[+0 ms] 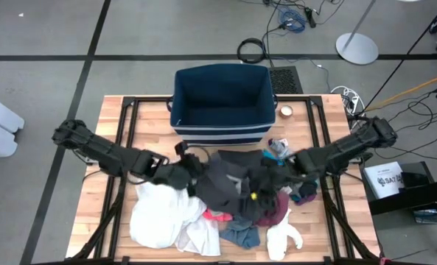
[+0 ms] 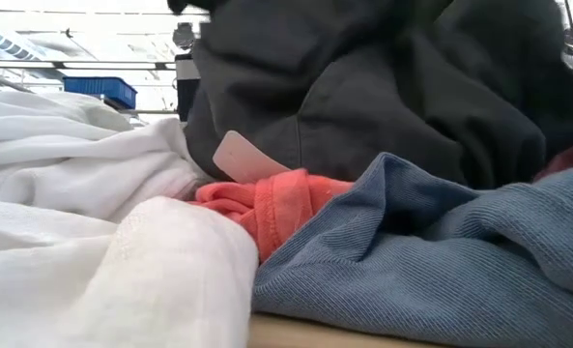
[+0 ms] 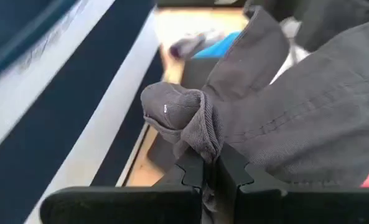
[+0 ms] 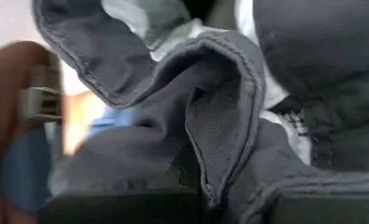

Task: Sort clothes
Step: Put the gray shorts into the blue laundry organizer

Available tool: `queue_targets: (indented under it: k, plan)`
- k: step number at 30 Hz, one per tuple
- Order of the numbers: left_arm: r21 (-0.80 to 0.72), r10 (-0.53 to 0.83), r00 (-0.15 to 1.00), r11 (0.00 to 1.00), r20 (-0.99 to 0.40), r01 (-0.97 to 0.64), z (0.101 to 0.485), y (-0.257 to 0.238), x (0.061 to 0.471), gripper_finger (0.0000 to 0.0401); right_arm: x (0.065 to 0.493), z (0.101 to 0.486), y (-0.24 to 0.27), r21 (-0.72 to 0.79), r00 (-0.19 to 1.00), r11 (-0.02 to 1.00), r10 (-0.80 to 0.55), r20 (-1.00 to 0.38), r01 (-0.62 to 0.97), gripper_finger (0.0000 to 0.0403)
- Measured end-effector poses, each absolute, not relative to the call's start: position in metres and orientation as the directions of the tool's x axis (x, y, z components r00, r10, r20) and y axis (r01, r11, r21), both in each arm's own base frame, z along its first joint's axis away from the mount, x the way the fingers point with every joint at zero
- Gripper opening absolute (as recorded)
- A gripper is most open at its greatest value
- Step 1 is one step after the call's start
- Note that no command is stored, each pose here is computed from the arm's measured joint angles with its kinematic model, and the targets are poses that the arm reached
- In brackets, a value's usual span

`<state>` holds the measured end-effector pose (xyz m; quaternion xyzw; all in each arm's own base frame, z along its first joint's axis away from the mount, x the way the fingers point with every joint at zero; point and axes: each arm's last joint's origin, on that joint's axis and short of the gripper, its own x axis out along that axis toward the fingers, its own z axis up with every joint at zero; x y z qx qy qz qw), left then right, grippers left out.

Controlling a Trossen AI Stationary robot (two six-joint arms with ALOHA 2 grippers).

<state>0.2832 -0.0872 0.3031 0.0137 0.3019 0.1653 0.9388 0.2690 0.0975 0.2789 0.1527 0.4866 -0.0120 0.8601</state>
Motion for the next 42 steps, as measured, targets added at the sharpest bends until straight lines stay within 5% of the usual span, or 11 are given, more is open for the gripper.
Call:
queue_targets:
  k: [9,14,22,27,42]
  plan:
    - [0.018,0.245,0.687,0.947,-0.684,-0.320,0.246,-0.063,0.288,0.0014,0.297,0.242,0.074,0.130,0.413,0.983,0.067,-0.908,0.127,0.0013]
    - [0.012,0.240,0.691,0.948,-0.682,-0.318,0.243,-0.064,0.292,0.0018,0.305,0.226,0.064,0.050,0.352,0.997,0.028,-0.936,0.054,0.0066]
    - [0.024,0.234,0.707,0.956,-0.668,-0.293,0.245,-0.067,0.293,0.0119,0.315,0.209,0.058,-0.138,0.334,0.984,-0.094,-0.938,-0.112,0.0210]
    - [0.047,0.227,0.709,0.963,-0.668,-0.264,0.252,-0.070,0.293,0.0186,0.333,0.190,0.053,-0.077,0.355,0.977,0.000,-0.935,-0.201,0.0265]
    - [-0.016,0.253,0.730,0.940,-0.635,-0.340,0.320,-0.066,0.252,0.0214,0.357,0.127,0.030,0.040,0.242,0.977,0.091,-0.966,-0.208,0.0266]
